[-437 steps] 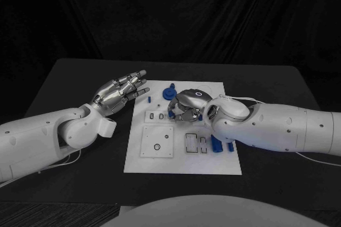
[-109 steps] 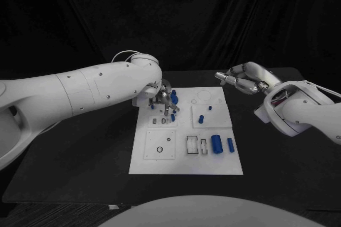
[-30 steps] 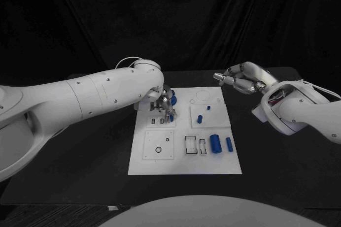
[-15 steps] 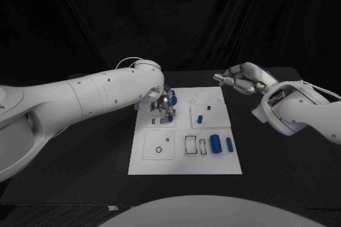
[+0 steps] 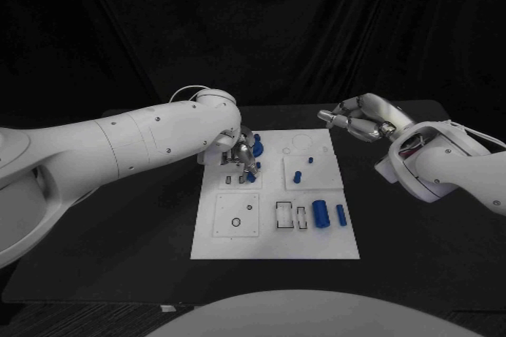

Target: Assemble the parts on the task board

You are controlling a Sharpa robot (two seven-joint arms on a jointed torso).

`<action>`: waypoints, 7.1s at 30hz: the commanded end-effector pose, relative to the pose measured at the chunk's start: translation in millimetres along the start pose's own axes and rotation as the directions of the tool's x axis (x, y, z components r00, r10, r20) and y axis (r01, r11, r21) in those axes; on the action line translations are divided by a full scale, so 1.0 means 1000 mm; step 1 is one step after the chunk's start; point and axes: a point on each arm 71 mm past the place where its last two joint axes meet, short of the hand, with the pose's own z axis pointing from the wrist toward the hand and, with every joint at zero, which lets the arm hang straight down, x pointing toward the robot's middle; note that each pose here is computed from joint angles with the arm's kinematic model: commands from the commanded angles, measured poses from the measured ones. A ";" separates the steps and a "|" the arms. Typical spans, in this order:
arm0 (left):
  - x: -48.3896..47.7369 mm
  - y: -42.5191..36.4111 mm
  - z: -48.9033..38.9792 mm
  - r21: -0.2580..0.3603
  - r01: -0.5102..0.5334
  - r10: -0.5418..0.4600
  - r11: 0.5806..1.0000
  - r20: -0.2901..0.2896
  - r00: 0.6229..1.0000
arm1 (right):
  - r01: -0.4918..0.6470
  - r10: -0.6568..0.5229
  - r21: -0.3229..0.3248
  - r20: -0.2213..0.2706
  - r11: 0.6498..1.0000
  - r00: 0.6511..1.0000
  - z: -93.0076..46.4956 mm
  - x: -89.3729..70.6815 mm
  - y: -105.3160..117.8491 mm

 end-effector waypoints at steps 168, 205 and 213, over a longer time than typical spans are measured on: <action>0.0264 0.0405 -0.0116 -0.024 0.219 -0.215 0.976 0.104 0.971 | -0.003 0.005 0.053 -0.033 0.999 0.999 -0.001 0.009 -0.012; 0.0294 0.0422 -0.0106 -0.036 0.207 -0.204 0.978 0.079 0.976 | -0.003 0.005 0.054 -0.033 0.999 0.999 -0.001 0.010 -0.013; 0.0305 0.0535 -0.0225 -0.021 0.207 -0.201 0.978 0.162 0.966 | -0.002 0.003 0.057 -0.023 0.998 1.000 -0.002 0.007 -0.016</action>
